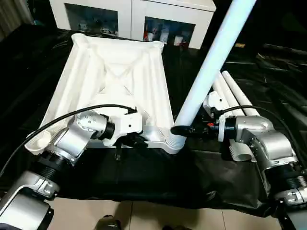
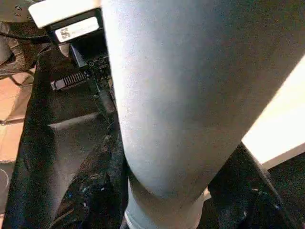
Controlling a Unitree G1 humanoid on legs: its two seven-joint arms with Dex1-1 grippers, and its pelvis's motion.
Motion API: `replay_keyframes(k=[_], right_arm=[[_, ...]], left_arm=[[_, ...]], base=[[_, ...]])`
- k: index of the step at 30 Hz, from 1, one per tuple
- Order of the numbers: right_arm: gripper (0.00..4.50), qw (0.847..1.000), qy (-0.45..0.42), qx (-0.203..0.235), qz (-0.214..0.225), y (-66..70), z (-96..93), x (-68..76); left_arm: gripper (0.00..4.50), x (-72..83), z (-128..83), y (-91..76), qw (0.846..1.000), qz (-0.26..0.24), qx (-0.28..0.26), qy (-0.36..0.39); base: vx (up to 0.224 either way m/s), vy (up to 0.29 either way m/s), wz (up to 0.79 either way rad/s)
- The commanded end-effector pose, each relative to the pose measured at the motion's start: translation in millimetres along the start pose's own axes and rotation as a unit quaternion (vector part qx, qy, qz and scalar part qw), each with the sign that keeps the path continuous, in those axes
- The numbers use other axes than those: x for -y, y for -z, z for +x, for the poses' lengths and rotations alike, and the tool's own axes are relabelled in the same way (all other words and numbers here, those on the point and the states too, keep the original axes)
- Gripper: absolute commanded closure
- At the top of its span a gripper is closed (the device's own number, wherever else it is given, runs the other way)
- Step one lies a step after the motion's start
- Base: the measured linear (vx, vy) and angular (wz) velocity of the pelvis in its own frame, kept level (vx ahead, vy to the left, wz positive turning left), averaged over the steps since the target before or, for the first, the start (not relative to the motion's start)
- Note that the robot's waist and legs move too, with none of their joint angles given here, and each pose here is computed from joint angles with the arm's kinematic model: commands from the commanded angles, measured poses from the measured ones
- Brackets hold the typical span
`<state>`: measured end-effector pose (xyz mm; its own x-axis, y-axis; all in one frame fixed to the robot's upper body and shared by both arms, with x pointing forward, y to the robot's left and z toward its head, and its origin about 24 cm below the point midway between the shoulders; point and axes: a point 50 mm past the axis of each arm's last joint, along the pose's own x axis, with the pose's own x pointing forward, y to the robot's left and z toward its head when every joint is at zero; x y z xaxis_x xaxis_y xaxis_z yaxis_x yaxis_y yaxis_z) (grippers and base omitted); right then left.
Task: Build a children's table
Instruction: Insert table leg to table base
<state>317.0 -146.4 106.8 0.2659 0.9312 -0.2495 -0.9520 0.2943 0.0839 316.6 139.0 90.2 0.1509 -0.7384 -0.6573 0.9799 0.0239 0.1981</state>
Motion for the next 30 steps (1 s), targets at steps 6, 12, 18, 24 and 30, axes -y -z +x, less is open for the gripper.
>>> replay_keyframes(k=[6,12,18,24,30], right_arm=[[2.65,0.999,-0.030,-0.042,0.012,1.9,-0.3,-0.5],[2.65,0.998,-0.026,-0.042,-0.026,-10.9,5.0,0.1],[2.65,0.998,0.010,-0.044,-0.037,-10.1,6.3,8.0],[2.65,0.999,0.011,-0.041,-0.026,-5.5,9.7,8.4],[2.65,0.999,0.029,-0.032,-0.007,1.7,15.7,13.1]], left_arm=[[4.50,4.4,2,6.2,1.000,0.002,-0.030,0.010],[4.50,4.5,2,6.4,0.999,0.003,-0.032,0.010],[4.50,5.9,3,6.9,0.999,0.001,-0.032,0.011],[4.50,6.6,3,7.4,0.999,0.000,-0.032,0.012],[4.50,7.2,3,7.6,0.999,-0.002,-0.031,0.012]], base=[[0.000,0.000,0.00],[0.000,0.000,0.00],[0.000,0.000,0.00],[0.000,0.000,0.00],[0.000,0.000,0.00]])
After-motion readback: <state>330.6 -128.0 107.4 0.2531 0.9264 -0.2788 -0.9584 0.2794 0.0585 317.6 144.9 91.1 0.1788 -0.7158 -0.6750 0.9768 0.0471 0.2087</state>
